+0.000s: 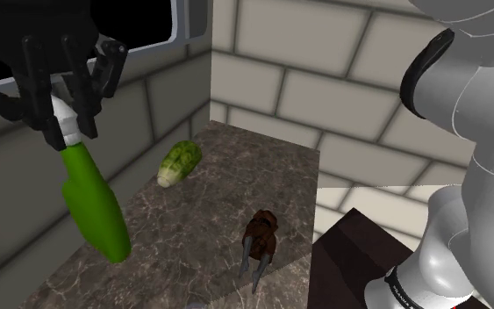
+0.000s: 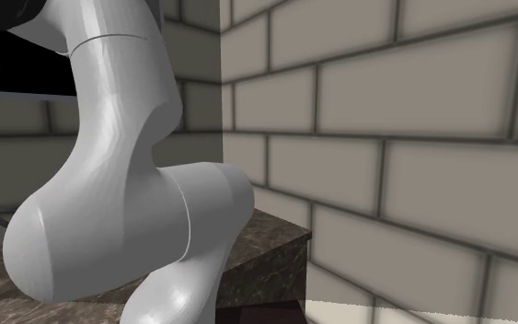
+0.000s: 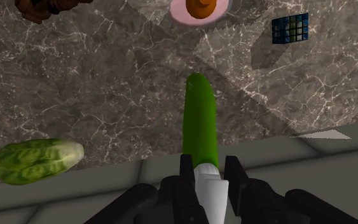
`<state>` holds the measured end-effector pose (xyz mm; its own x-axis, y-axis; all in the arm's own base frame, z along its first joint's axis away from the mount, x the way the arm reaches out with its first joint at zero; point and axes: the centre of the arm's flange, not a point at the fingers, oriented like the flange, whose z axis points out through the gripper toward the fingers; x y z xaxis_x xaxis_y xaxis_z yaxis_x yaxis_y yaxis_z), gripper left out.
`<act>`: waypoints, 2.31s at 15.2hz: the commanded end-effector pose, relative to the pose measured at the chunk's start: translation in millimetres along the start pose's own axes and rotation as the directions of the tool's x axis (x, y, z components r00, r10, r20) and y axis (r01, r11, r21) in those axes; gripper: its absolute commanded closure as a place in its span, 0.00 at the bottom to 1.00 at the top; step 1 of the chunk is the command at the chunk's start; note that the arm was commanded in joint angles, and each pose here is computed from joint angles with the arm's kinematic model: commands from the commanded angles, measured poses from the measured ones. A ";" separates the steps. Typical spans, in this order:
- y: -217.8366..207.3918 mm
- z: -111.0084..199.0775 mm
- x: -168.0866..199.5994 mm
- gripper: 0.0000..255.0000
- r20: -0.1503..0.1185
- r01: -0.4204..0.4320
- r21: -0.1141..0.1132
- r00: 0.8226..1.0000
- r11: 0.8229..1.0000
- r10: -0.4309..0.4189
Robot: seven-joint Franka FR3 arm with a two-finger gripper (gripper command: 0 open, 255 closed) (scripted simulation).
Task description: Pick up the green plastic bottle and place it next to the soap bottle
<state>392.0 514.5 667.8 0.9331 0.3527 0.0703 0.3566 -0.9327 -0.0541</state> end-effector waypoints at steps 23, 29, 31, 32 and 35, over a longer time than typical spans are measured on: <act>6.0 126.5 -9.9 1.00 -0.001 0.000 0.001 1.000 1.000 0.000; 7.7 158.1 -12.2 1.00 -0.001 0.000 0.001 1.000 1.000 0.000; 8.3 168.6 -12.9 1.00 -0.001 0.000 0.001 1.000 1.000 0.000; 8.6 173.9 -13.3 1.00 -0.001 0.000 0.001 1.000 1.000 0.000; 9.5 189.6 -14.4 1.00 -0.001 0.000 0.001 1.000 1.000 0.000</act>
<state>390.9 515.5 482.7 0.9332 0.3522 0.0708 0.3562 -0.9328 -0.0545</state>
